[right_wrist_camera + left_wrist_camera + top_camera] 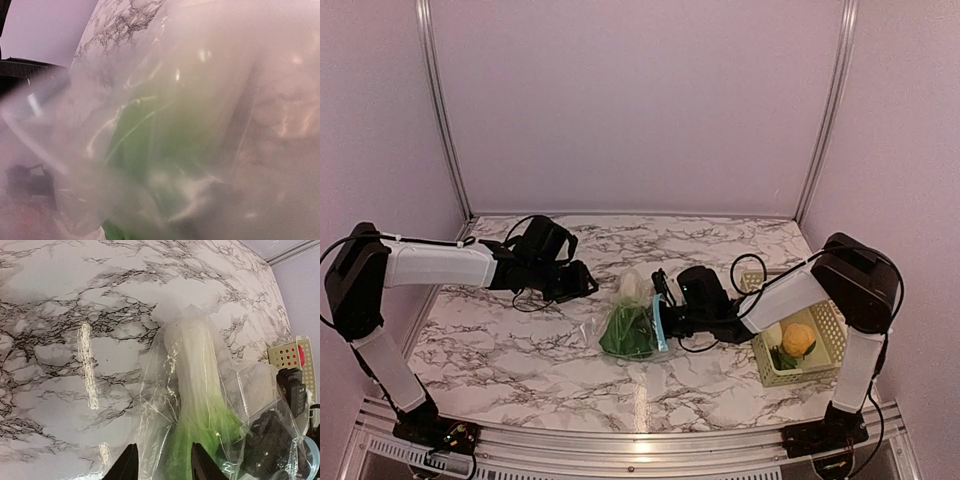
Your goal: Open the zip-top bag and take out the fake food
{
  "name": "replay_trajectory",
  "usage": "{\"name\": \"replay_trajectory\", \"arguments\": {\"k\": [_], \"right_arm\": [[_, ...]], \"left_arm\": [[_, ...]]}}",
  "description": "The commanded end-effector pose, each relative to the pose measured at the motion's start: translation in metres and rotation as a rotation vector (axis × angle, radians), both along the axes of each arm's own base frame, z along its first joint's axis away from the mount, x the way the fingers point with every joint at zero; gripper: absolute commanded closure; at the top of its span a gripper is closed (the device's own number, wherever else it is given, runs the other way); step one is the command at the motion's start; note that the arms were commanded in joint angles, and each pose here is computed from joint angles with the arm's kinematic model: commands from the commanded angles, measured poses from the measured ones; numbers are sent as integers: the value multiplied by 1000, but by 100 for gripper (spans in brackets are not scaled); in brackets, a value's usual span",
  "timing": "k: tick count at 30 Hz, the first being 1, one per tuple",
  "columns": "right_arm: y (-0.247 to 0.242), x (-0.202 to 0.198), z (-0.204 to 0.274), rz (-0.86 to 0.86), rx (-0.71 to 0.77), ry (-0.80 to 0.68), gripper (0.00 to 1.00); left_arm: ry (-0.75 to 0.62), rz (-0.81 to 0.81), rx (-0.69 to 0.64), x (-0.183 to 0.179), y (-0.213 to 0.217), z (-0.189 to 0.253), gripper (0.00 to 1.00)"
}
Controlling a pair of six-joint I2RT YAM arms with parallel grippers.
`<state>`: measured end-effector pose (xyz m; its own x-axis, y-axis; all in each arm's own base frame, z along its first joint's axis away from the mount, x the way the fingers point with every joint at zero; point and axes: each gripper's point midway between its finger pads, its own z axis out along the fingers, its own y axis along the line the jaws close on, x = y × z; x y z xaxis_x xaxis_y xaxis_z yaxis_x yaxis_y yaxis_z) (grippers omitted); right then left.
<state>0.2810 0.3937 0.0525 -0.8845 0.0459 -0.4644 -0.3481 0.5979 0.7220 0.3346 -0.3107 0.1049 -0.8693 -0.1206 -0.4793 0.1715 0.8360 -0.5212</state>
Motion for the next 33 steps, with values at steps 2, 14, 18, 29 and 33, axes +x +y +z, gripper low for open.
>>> {"name": "replay_trajectory", "arguments": {"k": [2, 14, 18, 29, 33], "right_arm": [[5, 6, 35, 35, 126, -30, 94], [1, 7, 38, 45, 142, -32, 95], [2, 8, 43, 44, 148, -40, 96], [-6, 8, 54, 32, 109, -60, 96], [-13, 3, 56, 32, 85, -62, 97]], "left_arm": [[87, -28, 86, -25, 25, -39, 61], [157, -75, -12, -34, 6, -57, 60], [181, -63, 13, -34, 8, -68, 66], [106, 137, 107, 0, 43, -57, 100], [63, 193, 128, 18, 57, -44, 100]]}}
